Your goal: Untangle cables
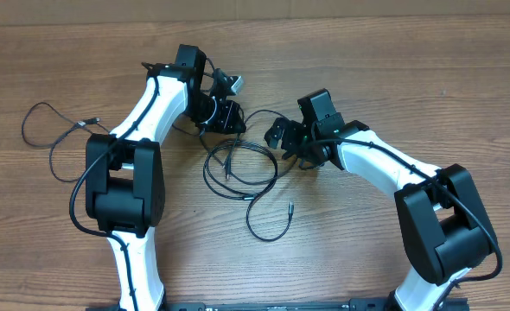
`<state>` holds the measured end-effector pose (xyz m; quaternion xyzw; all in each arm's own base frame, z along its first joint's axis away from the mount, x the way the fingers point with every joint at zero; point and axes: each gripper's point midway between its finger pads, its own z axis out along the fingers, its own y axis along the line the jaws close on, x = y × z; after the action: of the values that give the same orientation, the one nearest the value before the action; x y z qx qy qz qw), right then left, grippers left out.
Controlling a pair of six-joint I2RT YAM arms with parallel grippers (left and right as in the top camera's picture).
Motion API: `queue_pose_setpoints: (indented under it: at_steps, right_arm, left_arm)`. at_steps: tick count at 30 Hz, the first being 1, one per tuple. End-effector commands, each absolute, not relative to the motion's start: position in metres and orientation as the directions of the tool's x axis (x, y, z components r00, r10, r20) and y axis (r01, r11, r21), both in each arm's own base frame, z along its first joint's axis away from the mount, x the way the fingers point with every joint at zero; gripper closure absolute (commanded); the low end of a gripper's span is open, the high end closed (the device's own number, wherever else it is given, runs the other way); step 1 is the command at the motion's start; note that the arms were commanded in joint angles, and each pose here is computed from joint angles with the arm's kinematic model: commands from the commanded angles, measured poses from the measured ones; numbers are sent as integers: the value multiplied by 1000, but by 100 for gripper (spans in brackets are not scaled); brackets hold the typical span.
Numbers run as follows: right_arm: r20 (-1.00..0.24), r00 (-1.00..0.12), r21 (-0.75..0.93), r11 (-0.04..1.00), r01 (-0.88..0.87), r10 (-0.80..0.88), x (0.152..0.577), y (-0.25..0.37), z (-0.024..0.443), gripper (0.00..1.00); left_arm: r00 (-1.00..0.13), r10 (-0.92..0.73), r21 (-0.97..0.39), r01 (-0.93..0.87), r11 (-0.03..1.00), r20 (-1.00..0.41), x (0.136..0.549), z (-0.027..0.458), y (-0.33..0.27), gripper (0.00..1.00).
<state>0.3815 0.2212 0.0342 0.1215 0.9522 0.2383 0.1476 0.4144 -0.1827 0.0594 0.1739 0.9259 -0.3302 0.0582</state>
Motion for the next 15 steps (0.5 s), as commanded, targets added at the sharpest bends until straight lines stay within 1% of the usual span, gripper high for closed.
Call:
queue_pose_setpoints:
  at_steps: [1, 8, 12, 15]
  right_arm:
    - [-231, -923, 481, 861, 166, 307, 383, 219, 32, 0]
    - [-236, -916, 483, 857, 179, 325, 389, 211, 35, 0]
    - [-225, -898, 480, 845, 235, 378, 400, 187, 37, 0]
    - [-185, -882, 485, 821, 302, 434, 405, 160, 35, 0]
  left_arm:
    - [-936, 270, -582, 353, 733, -228, 414, 67, -181, 96]
    - [-935, 274, -571, 355, 740, -226, 414, 65, -180, 96]
    - [-935, 274, -571, 355, 740, -226, 414, 65, -180, 96]
    - [-935, 274, -571, 355, 740, -226, 414, 65, -180, 96]
